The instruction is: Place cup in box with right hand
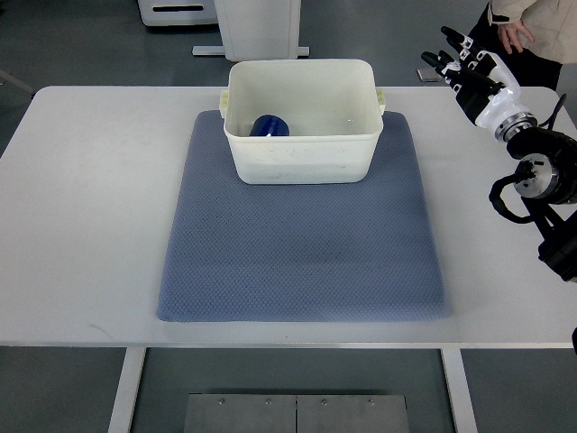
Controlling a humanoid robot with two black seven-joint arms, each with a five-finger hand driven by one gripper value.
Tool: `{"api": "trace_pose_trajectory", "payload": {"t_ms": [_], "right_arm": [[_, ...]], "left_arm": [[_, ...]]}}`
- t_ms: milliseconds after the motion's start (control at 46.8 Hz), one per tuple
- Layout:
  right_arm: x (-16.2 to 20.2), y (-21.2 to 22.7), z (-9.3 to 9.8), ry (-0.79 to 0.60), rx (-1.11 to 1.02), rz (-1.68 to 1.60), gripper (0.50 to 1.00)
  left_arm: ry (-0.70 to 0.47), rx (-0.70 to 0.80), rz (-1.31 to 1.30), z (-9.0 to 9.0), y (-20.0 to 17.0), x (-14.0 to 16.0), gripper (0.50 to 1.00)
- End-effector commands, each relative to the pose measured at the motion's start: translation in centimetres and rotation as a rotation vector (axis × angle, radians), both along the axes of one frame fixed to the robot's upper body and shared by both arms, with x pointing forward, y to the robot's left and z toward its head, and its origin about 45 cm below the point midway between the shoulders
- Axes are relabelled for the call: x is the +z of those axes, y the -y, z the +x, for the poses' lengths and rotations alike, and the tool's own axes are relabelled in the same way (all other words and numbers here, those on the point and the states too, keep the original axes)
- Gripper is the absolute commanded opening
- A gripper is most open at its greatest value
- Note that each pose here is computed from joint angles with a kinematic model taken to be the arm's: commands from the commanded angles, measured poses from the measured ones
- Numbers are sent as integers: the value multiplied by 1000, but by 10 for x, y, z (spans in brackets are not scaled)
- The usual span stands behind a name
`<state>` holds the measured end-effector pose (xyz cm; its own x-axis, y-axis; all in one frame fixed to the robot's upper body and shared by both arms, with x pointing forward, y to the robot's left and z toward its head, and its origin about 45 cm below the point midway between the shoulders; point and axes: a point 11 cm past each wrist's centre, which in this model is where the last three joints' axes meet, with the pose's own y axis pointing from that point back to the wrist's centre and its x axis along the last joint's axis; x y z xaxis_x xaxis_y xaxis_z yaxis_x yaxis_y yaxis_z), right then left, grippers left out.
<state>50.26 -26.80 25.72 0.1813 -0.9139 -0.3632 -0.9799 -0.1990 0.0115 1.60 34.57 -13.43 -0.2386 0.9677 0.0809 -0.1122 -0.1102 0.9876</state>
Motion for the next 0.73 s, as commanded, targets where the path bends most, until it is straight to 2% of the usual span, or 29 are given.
{"api": "trace_pose_trajectory", "payload": {"t_ms": [0,706], "right_arm": [[-7,0,-3,-12,-4,4,1000],[-53,-14,-20,-100,-8,36,1000]], "left_arm": [[0,0,0,0,0,0,1000],[0,0,0,0,0,0,1000]]}}
